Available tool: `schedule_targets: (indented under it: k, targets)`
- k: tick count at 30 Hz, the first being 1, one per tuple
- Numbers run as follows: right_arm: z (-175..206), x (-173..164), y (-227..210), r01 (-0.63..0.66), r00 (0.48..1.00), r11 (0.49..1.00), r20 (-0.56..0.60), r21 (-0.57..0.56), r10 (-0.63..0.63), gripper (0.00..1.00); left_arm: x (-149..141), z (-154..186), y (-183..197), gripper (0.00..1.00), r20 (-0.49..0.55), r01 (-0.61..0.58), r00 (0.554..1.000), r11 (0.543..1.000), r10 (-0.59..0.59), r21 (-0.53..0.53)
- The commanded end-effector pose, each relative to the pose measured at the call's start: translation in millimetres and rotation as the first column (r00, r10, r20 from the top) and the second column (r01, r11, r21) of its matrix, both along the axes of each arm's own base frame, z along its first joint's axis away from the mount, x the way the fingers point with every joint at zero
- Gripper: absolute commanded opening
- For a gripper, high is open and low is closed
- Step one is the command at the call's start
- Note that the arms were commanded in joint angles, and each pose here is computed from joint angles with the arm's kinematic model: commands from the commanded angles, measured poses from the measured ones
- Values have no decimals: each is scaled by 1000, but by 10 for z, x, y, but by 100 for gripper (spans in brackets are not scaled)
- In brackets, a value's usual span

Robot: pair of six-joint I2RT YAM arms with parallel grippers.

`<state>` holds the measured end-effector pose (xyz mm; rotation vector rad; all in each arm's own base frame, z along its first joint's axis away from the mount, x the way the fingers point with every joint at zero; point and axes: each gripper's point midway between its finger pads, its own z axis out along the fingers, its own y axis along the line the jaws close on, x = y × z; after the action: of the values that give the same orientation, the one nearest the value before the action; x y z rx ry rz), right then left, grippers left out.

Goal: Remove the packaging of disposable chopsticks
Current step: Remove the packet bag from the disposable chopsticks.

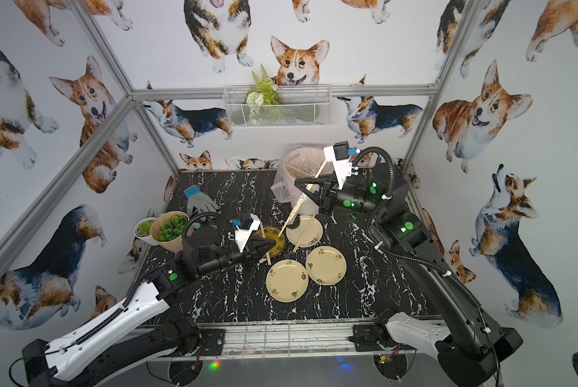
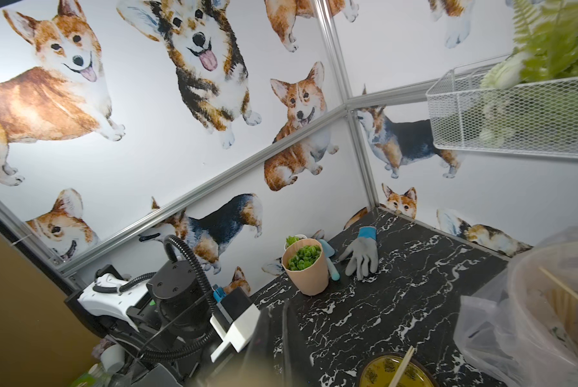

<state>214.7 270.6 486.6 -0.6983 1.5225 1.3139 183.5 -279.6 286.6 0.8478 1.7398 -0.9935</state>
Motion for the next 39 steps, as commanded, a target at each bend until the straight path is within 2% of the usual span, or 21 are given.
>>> schedule_targets:
  k: [1,10,16,21,33,39]
  targets:
    - [175,-174,48,-85,996,995,38,45,83,0,-77,153,-108,0,52,89,995,996,-87,-32]
    - [106,-192,119,-96,995,995,30,29,95,0,-148,279,-238,0,52,176,984,981,-173,-77]
    - [113,-112,67,-24,998,1000,57,13,23,0,-225,187,-261,0,31,221,975,973,-219,-73]
    - [120,-157,95,-57,997,998,50,9,57,0,-255,230,-276,0,33,241,971,966,-238,-91]
    - [-75,-120,250,-109,994,994,-14,-4,109,0,-238,383,-309,0,57,247,969,962,-242,-118]
    - [-210,-146,325,-154,985,988,-73,6,154,0,-199,461,-255,0,81,205,977,969,-196,-138]
